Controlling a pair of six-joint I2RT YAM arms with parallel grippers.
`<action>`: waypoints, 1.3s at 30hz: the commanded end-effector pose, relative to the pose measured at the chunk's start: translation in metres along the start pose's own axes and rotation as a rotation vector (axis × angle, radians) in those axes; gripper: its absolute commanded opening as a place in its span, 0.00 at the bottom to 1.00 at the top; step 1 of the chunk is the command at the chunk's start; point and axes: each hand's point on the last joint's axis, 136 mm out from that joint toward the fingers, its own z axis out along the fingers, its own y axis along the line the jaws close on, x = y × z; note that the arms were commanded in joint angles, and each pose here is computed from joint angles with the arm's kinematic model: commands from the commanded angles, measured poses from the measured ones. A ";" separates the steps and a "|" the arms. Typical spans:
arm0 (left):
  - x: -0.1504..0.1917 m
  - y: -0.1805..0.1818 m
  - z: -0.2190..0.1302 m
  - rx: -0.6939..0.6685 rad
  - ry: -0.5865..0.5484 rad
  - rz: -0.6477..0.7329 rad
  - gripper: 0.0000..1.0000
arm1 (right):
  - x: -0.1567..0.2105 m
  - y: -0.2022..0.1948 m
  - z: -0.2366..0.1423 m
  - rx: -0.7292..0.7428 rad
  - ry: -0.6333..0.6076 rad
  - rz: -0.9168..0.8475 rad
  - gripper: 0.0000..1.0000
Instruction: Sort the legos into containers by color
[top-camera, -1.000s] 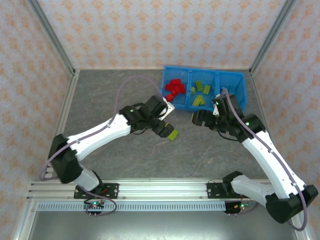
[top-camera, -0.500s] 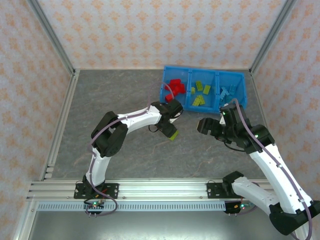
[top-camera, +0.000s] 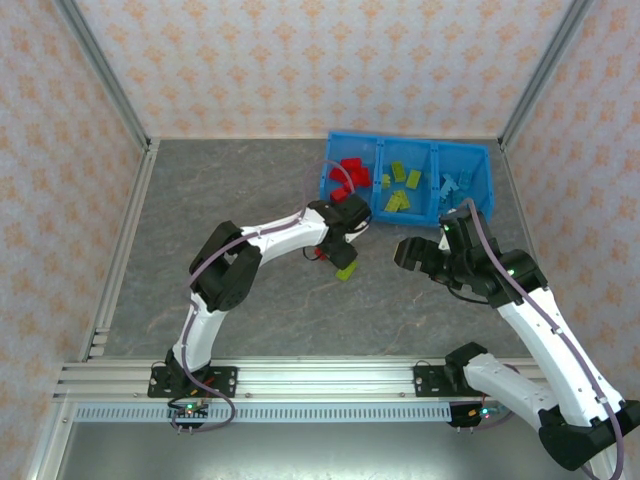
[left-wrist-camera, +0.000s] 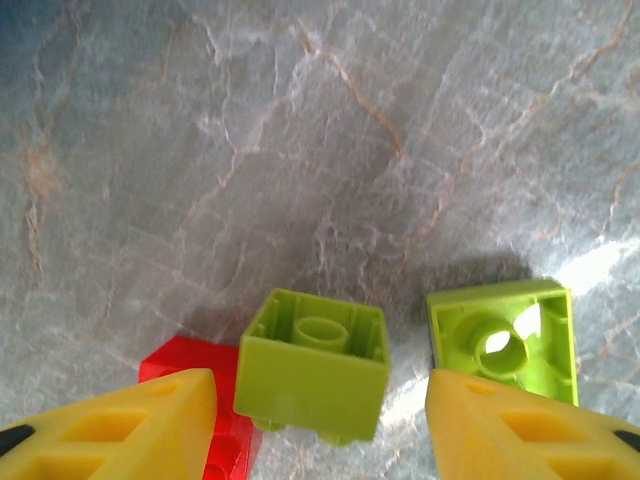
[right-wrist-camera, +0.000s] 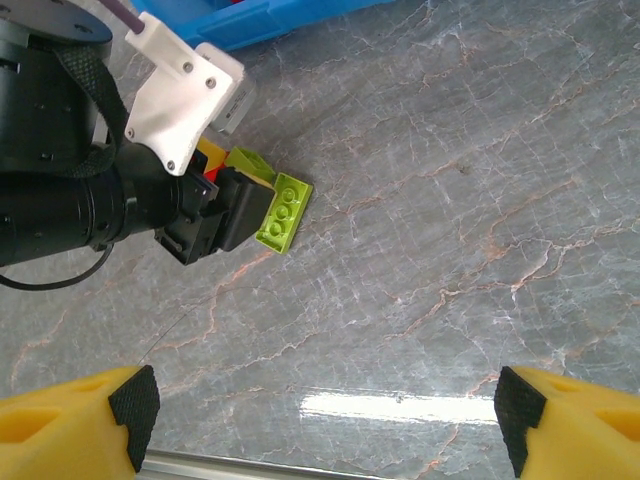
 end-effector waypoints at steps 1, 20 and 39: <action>-0.003 0.001 0.004 -0.004 0.010 0.021 0.54 | 0.002 -0.005 -0.001 0.019 -0.006 0.013 0.89; -0.042 -0.020 -0.083 0.106 -0.202 -0.005 0.30 | -0.007 0.002 -0.003 -0.001 -0.036 0.026 0.89; -0.245 0.020 -0.132 -0.081 -0.731 -0.094 0.50 | -0.009 -0.009 -0.018 -0.002 -0.129 0.076 0.89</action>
